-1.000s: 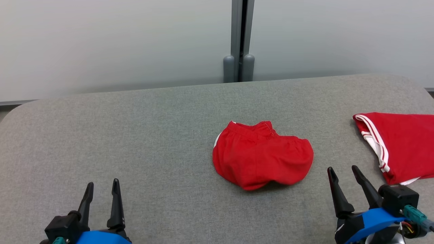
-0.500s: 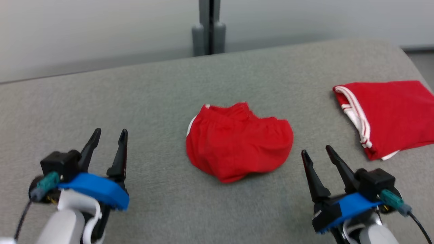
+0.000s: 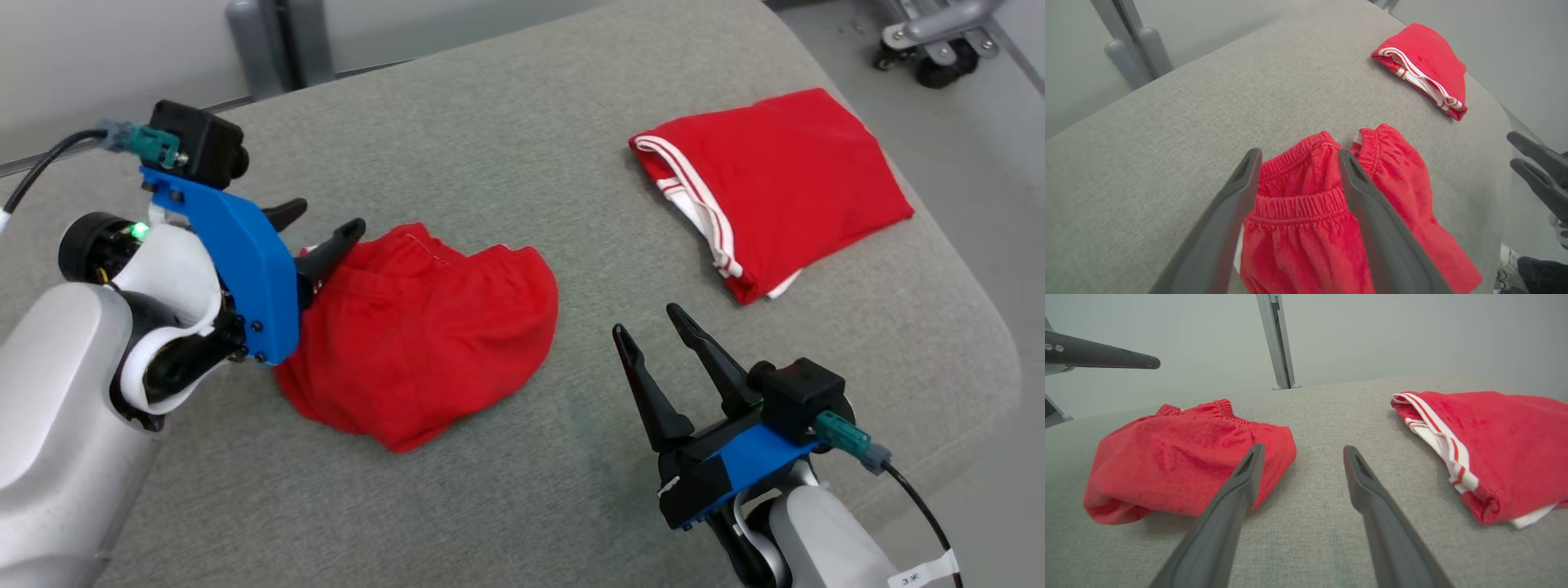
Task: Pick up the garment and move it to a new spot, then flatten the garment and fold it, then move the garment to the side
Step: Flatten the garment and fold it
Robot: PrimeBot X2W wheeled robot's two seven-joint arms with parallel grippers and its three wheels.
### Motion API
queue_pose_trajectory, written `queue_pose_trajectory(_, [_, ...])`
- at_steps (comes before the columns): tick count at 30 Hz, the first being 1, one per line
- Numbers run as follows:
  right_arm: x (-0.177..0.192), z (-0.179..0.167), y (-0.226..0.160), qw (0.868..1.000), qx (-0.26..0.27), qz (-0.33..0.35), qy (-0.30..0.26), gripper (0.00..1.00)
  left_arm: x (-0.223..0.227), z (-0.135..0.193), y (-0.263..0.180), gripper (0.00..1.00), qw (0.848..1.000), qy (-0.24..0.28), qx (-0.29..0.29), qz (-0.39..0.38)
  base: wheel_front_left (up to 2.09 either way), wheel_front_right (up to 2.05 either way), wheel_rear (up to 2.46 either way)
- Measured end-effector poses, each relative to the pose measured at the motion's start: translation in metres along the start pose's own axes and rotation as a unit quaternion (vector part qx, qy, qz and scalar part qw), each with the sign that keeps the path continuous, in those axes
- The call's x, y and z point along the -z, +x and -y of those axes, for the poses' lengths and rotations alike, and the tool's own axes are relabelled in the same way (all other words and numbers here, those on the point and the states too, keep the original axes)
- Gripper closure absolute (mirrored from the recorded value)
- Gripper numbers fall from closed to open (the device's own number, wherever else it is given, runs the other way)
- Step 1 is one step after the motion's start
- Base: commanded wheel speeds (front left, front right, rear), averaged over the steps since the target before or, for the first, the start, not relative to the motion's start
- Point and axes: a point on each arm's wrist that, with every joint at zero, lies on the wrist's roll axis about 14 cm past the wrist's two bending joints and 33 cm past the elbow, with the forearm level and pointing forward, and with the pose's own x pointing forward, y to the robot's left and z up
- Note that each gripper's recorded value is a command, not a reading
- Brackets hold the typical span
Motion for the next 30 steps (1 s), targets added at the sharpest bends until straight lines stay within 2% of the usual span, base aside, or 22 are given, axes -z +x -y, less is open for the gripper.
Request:
queue_pose_trajectory(3, [0.004,0.008,-0.005,1.0,0.013,-0.004,0.003,0.0,0.014,0.013,0.012,0.0,0.997,0.02,0.035,-0.068,0.0,0.0,0.0])
queue_pose_trajectory(9, [0.007,0.021,-0.014,0.999,0.036,-0.002,0.016,0.0,0.032,0.028,0.02,0.0,0.984,0.038,0.082,-0.153,0.0,0.0,0.0])
queue_pose_trajectory(13, [0.007,0.026,-0.017,0.999,0.044,0.0,0.018,0.0,0.047,0.027,0.019,0.0,0.975,0.04,0.09,-0.197,0.0,0.0,0.0])
queue_pose_trajectory(17, [0.008,0.028,-0.019,0.999,0.049,-0.002,0.021,0.0,0.06,0.025,0.02,0.0,0.969,0.063,0.089,-0.224,0.0,0.0,0.0])
queue_pose_trajectory(23, [0.007,0.03,-0.02,0.998,0.052,0.001,0.025,0.0,0.092,0.014,0.008,0.0,0.949,0.063,0.078,-0.299,0.0,0.0,0.0])
queue_pose_trajectory(24, [0.007,0.03,-0.02,0.998,0.052,0.002,0.026,0.0,0.095,0.014,0.006,0.26,0.946,0.066,0.074,-0.31,0.0,0.0,0.0])
queue_pose_trajectory(25, [0.006,0.031,-0.02,0.998,0.053,0.002,0.026,0.0,0.096,0.014,0.003,0.95,0.943,0.073,0.072,-0.318,0.0,0.0,0.0])
queue_pose_trajectory(26, [0.006,0.031,-0.02,0.998,0.053,0.003,0.026,0.0,0.098,0.014,0.0,1.0,0.94,0.076,0.071,-0.324,0.0,0.0,0.0])
queue_pose_trajectory(28, [0.005,0.031,-0.019,0.998,0.053,0.005,0.027,0.0,0.099,0.018,-0.002,1.0,0.94,0.078,0.075,-0.324,0.0,0.0,0.0])
queue_pose_trajectory(30, [0.004,0.03,-0.018,0.998,0.05,0.007,0.026,0.0,0.091,0.029,0.001,1.0,0.948,0.078,0.09,-0.296,0.0,0.0,0.0])
